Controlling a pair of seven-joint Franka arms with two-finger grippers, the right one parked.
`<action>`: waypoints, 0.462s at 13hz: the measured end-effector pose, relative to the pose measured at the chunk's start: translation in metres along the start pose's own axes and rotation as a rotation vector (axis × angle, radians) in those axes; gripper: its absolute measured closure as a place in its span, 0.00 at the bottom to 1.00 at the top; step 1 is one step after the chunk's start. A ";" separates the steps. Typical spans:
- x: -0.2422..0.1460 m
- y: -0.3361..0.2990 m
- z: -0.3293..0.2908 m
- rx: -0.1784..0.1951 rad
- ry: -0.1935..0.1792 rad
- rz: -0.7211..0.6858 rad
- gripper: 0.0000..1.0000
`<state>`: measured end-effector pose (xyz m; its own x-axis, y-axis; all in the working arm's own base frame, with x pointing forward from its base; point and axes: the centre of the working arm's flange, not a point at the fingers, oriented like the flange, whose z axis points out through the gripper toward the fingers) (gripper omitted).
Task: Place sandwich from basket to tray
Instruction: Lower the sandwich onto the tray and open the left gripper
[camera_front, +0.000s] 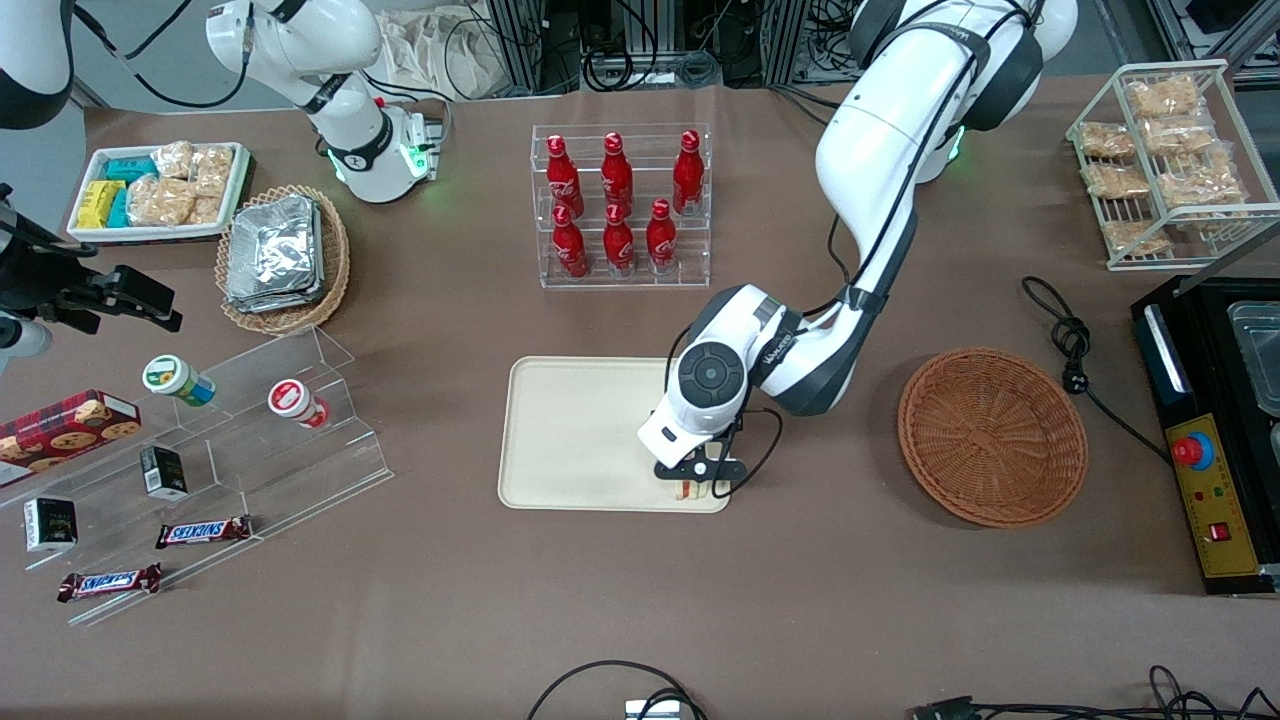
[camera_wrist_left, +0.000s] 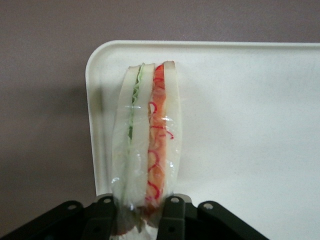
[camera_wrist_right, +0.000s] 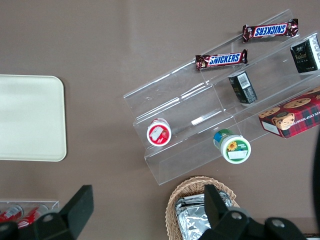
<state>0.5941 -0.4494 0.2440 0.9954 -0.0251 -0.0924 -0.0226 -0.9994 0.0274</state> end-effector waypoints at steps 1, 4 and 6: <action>0.002 0.000 -0.005 -0.004 0.009 -0.002 0.53; -0.001 -0.001 -0.044 -0.012 0.030 -0.003 0.20; -0.013 -0.006 -0.077 -0.005 0.034 0.001 0.01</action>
<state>0.5885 -0.4415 0.3221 0.9980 -0.0250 -0.0584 -0.0231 -0.9992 0.0326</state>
